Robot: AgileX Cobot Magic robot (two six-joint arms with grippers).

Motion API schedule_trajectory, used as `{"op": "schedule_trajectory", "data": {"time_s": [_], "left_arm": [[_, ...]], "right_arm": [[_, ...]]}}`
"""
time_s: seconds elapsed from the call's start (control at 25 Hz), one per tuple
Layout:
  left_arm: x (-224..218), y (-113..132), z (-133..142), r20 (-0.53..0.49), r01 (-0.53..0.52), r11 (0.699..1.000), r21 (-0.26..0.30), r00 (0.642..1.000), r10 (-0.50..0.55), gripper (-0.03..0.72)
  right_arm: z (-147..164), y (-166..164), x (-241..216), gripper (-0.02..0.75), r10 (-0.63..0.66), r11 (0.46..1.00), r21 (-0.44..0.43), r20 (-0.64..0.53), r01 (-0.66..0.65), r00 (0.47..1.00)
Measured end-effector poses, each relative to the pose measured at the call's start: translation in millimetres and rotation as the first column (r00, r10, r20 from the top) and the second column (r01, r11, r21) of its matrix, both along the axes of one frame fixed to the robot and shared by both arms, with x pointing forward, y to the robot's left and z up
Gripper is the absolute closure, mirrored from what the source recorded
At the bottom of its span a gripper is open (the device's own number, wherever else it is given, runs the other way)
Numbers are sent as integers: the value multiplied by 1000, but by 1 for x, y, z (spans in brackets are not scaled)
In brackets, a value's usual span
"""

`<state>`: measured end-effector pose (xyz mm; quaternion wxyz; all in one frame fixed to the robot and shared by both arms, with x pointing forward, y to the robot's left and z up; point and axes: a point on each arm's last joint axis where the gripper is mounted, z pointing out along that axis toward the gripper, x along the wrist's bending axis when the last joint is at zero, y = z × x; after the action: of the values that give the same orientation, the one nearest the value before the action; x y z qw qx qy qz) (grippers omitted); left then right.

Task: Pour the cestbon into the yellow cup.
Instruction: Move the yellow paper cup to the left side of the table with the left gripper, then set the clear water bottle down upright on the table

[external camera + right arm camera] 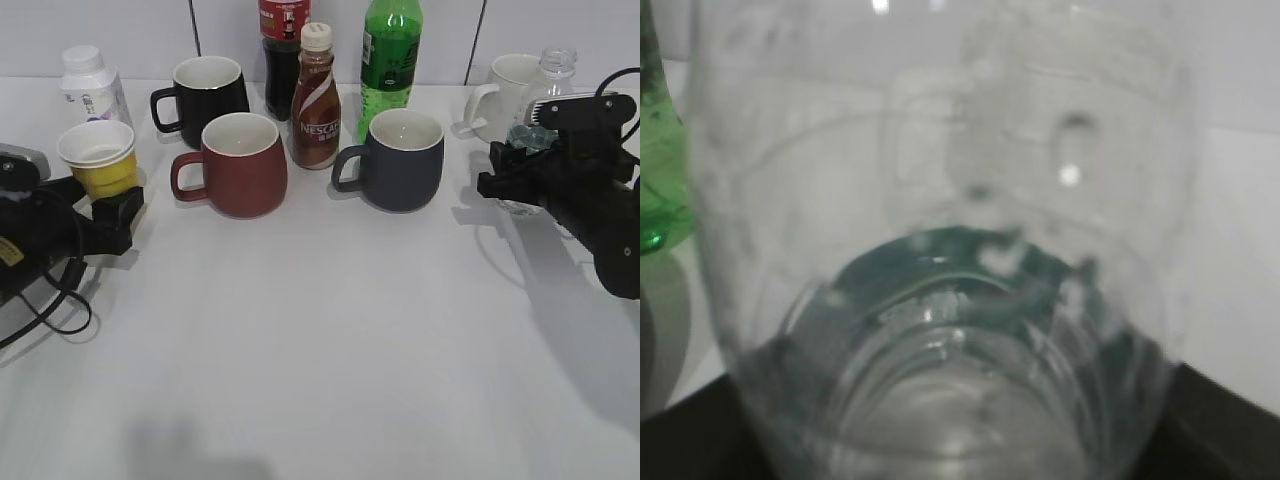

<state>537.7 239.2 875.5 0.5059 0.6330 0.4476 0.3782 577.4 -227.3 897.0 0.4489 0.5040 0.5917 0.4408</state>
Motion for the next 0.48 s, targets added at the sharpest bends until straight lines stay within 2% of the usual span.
{"op": "schedule_trajectory", "data": {"time_s": [0.12, 0.28, 0.48], "left_arm": [[-7, 1, 3, -1, -1, 1000, 0, 1000, 1, 90], [-20, 4, 5, -21, -13, 1000, 1, 1000, 13, 95], [-39, 8, 14, -28, -18, 1000, 2, 999, 18, 97]], "right_arm": [[0, 0, 0, 263, 0, 1000, 13, -1, 0, 1000], [-1, 0, 0, 177, 1, 1000, 17, -4, -1, 1000], [-3, 0, -2, 150, 0, 1000, 31, -42, 1, 999]]}}
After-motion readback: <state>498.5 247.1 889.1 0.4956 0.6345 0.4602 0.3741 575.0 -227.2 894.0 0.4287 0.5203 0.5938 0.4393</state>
